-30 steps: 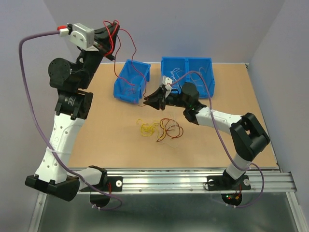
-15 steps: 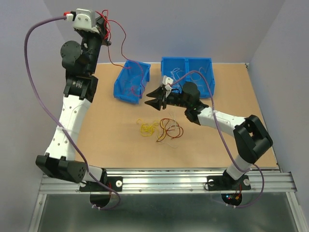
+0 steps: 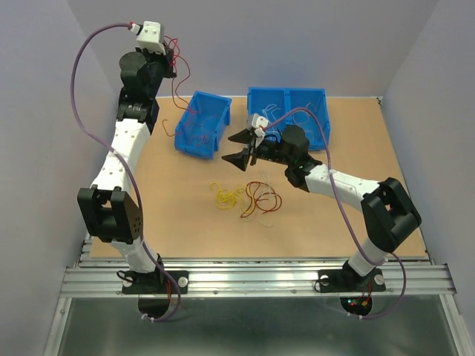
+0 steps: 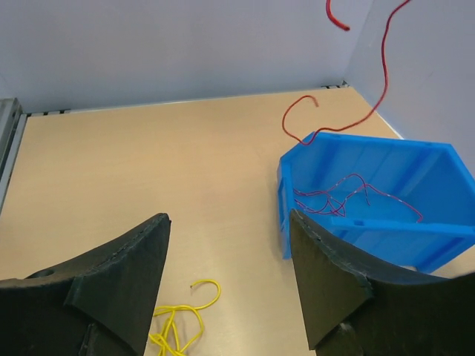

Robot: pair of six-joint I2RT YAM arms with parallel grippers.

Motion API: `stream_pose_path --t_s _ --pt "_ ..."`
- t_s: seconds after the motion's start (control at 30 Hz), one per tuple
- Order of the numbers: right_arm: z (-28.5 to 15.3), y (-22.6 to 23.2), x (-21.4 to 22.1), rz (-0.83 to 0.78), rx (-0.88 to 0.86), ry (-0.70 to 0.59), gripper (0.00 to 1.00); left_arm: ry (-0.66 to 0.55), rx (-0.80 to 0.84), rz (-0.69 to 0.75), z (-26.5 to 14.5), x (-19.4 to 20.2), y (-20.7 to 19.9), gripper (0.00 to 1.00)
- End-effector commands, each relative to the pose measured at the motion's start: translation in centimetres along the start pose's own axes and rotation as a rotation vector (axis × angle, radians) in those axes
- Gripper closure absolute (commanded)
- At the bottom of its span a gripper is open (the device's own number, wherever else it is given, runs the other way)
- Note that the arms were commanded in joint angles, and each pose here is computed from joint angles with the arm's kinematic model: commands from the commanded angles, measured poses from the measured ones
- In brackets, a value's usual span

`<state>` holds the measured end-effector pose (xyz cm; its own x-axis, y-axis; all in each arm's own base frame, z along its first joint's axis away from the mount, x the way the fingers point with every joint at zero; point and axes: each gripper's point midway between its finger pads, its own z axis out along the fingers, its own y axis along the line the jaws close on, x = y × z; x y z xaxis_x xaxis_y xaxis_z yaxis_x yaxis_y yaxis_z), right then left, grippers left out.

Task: Untangle the cables

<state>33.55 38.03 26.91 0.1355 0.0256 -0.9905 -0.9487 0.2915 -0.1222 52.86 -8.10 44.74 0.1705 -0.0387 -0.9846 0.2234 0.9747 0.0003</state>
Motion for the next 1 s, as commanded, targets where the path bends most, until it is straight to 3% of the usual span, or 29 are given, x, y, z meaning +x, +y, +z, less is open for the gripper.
stream_pose_path --t_s 0.0,0.13,0.47,0.63,0.83,0.97 --pt "-0.7 -0.7 -1.9 -0.024 0.053 -0.042 0.29 -0.102 0.044 0.004 0.5 -2.6 -0.7 1.0" --pt "-1.0 -1.0 -2.0 -0.025 0.073 -0.043 0.29 -0.065 0.051 -0.012 1.5 -0.4 -0.7 1.0" --pt "-1.7 -1.0 -2.5 -0.033 0.103 -0.054 0.29 -0.145 0.067 0.0 0.2 -4.3 -1.4 1.0" --pt "-1.9 -0.9 -2.8 -0.037 0.107 -0.064 0.29 -0.159 0.084 -0.001 0.1 -4.4 -1.9 1.0" --pt "-2.3 -0.7 -3.0 -0.044 0.112 -0.07 0.29 -0.112 0.089 -0.002 1.4 -1.4 -2.0 1.0" --pt "-2.7 -0.5 -3.3 -0.055 0.116 -0.078 0.29 -0.041 0.018 -0.011 3.2 2.9 -1.0 1.0"
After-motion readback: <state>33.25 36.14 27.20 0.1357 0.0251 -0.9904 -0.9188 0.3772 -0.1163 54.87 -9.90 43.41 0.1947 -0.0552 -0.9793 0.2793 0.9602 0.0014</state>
